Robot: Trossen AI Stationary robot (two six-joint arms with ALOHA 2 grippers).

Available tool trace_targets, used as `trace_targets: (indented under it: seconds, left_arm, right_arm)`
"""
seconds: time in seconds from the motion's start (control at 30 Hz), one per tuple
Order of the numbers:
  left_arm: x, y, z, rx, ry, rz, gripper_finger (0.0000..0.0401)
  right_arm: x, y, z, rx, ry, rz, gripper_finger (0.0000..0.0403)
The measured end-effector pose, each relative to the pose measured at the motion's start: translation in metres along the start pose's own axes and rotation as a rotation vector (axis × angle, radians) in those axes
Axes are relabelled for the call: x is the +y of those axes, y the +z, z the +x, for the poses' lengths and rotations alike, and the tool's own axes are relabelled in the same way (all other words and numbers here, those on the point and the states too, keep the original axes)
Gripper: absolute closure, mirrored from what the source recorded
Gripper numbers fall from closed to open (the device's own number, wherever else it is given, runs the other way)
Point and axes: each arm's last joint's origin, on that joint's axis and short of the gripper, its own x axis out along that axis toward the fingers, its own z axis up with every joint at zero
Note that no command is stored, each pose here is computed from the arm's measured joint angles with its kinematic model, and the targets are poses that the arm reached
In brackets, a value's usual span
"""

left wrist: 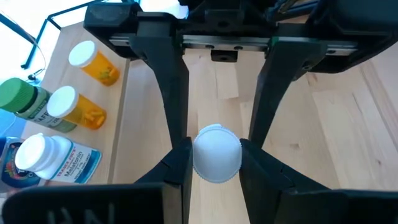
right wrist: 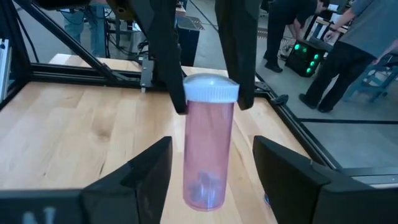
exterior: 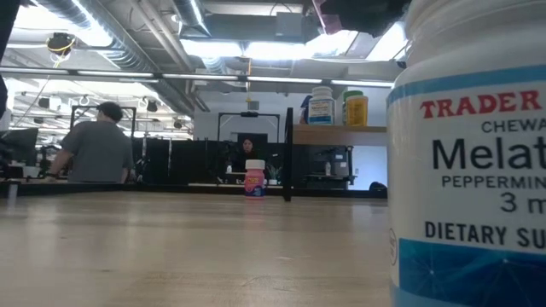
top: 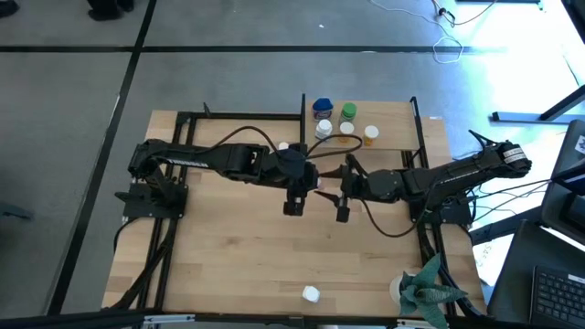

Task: Pick and place medicine bottles onto shelf by color
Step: Put the light pink medicine bottle on the shelf

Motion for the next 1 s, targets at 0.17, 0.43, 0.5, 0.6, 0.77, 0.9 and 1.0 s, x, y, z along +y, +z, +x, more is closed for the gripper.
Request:
trace_targets:
  seconds: [0.17,0.43,0.5,0.6,0.77,0.9,1.0]
  left_arm:
    - [0.0,-0.0001,0.0001,0.001,0.0,-0.005,0.0313]
    - [0.0003,-0.0002,0.0001,0.003,0.013,-0.007,0.0298]
    - [0.0007,-0.0002,0.0001,0.005,0.025,-0.015,0.029]
    - [0.0014,-0.0004,0.0002,0.007,0.035,-0.025,0.0279]
    - [0.0017,-0.0004,0.0003,0.007,0.037,-0.025,0.0266]
    - [0.0017,-0.0004,0.0003,0.007,0.037,-0.025,0.0263]
    - [0.0017,-0.0004,0.0002,0.007,0.037,-0.025,0.0262]
  right_arm:
    - [0.0,-0.0001,0.0,0.001,0.0,-0.002,0.0213]
    - [0.0,-0.0002,0.0,0.002,0.0,-0.002,0.0262]
    - [0.0,-0.0002,0.0,0.002,-0.002,-0.002,0.0273]
    - [-0.0001,-0.0002,0.0,0.002,-0.002,-0.016,0.0288]
    - [-0.0001,-0.0001,0.0,0.002,-0.002,-0.024,0.0301]
    - [0.0,-0.0002,0.0,0.002,-0.002,-0.024,0.03]
    - [0.0,-0.0002,0.0,0.002,-0.002,-0.024,0.03]
